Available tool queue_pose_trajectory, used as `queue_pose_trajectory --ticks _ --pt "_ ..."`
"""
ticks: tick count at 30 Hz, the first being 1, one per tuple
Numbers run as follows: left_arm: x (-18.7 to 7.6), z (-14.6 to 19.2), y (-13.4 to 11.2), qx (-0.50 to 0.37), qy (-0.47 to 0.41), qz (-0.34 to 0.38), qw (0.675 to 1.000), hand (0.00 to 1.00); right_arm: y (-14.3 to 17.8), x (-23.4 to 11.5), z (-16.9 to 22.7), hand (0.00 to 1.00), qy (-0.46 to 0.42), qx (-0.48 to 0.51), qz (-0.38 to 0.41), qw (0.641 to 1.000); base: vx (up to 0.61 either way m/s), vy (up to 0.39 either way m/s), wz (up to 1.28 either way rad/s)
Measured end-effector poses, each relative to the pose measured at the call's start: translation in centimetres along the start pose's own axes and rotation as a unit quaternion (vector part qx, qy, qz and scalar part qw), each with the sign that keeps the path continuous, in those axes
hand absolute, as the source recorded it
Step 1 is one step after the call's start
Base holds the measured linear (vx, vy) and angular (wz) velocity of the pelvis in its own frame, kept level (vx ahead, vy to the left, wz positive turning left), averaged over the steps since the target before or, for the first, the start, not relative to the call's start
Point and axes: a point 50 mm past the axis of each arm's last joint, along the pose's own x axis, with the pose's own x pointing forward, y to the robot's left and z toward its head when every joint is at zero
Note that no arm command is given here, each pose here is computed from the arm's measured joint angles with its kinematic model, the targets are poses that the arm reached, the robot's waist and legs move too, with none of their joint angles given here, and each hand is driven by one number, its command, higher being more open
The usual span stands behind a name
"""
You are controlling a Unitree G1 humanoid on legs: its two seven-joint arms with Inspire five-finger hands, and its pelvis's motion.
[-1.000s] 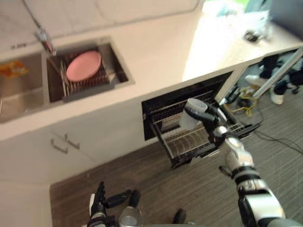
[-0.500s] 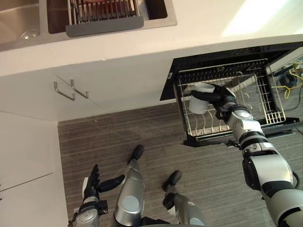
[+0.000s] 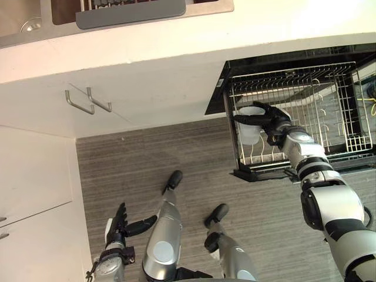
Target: Walk over to the sink, pick up the cup, carry it to the dishwasher, place the cup inside the dishwasher, then close the dishwasher door
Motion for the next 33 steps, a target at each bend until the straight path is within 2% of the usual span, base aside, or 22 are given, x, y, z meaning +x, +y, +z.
queue_pose_trajectory --ticks 8,11,14,17,19,22,25,28,30,33 --pt "-0.1 -0.2 0.1 0.006 0.006 0.005 1.000 1.00 0.5 -0.4 2.3 1.00 -0.061 0.002 0.037 0.997 -0.01 0.006 -0.12" --pt "-0.2 -0.9 0.9 0.016 0.023 0.020 0.999 1.00 0.2 -1.0 1.9 1.00 -0.081 0.024 0.055 0.995 0.05 0.000 -0.15" --pt "-0.6 -2.1 1.7 0.020 0.045 0.048 0.998 1.00 -0.1 -1.9 -0.2 1.00 -0.086 0.068 0.080 0.991 0.09 0.019 -0.08" --pt "-1.3 -3.7 2.5 0.018 0.075 0.077 0.994 1.00 1.1 -3.6 -3.5 1.00 -0.096 0.140 0.120 0.978 0.05 0.029 -0.09" --pt "-2.3 -5.6 2.8 -0.003 0.115 0.096 0.989 1.00 2.9 -5.5 -6.4 1.00 -0.100 0.201 0.152 0.962 0.00 0.007 -0.29" --pt "-3.9 -7.6 2.7 -0.036 0.143 0.108 0.983 1.00 4.0 -9.0 -9.3 1.00 -0.113 0.238 0.178 0.948 -0.06 -0.010 0.03" --pt "-4.9 -8.6 2.8 -0.037 0.151 0.112 0.981 1.00 3.3 -11.3 -10.6 1.00 -0.131 0.262 0.165 0.942 -0.02 -0.023 0.62" --pt "-5.0 -8.5 2.7 -0.044 0.142 0.113 0.982 1.00 -0.9 -14.2 -10.4 1.00 -0.190 0.268 0.078 0.941 0.04 0.119 2.03" --pt "-6.3 -10.0 2.1 -0.052 0.177 0.121 0.975 1.00 -3.6 -15.3 -9.2 1.00 -0.239 0.252 0.019 0.938 0.14 0.266 1.44" --pt "-8.3 -12.1 1.8 -0.037 0.227 0.121 0.966 1.00 -2.3 -15.4 -8.5 1.00 -0.263 0.261 0.045 0.928 0.11 0.256 0.30"
